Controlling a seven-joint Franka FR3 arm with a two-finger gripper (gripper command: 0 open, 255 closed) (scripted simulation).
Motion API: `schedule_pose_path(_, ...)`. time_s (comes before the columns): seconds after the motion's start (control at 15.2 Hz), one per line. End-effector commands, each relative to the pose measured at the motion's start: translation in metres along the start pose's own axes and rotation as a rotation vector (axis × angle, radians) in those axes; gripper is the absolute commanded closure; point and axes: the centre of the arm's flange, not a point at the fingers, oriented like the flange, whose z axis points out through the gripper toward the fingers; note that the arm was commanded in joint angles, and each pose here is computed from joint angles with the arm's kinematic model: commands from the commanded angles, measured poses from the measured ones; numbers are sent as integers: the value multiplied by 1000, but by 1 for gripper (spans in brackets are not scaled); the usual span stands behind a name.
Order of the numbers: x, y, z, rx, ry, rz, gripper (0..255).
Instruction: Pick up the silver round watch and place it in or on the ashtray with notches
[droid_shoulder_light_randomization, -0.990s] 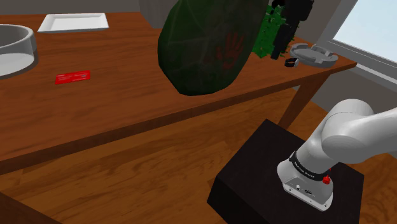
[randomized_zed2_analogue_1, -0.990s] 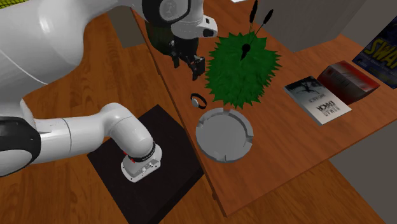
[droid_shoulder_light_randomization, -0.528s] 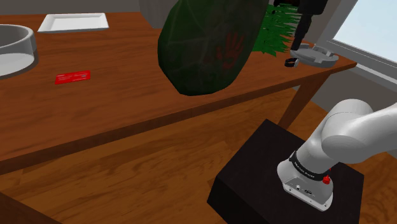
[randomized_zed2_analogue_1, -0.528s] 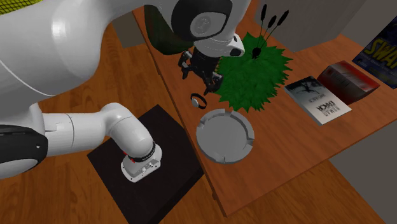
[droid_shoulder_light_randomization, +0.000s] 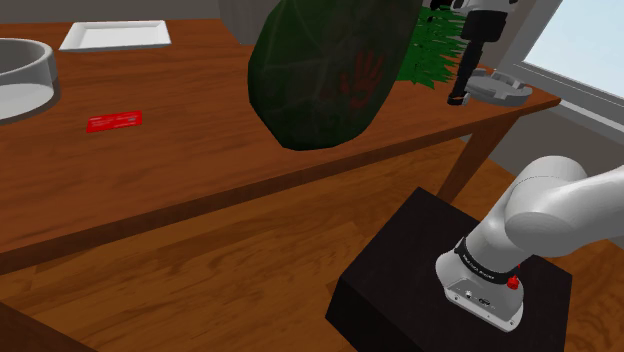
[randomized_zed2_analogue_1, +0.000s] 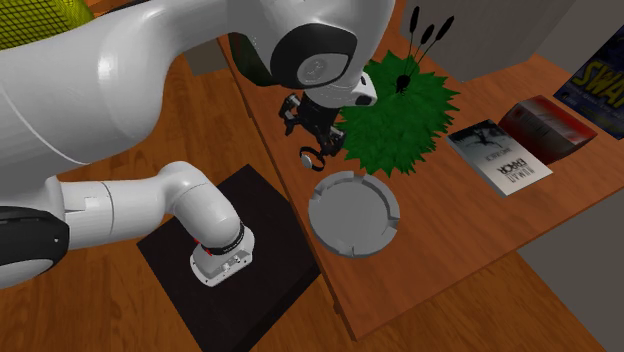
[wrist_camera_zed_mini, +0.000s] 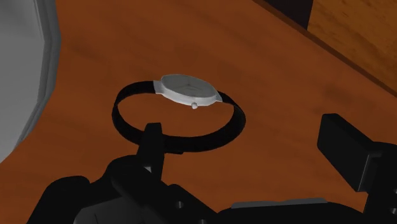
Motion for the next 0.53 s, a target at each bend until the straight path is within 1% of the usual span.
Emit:
schedule_pose_path(0.0, 0, 0, 5, 4, -8, 0, 0)
schedule_pose_path(0.33, 0, 0, 4, 4, -8, 0, 0)
schedule_pose_path(0.4, 0, 0, 5, 4, -8, 0, 255)
schedule_pose_path(0.46, 0, 0, 4, 4, -8, 0, 255)
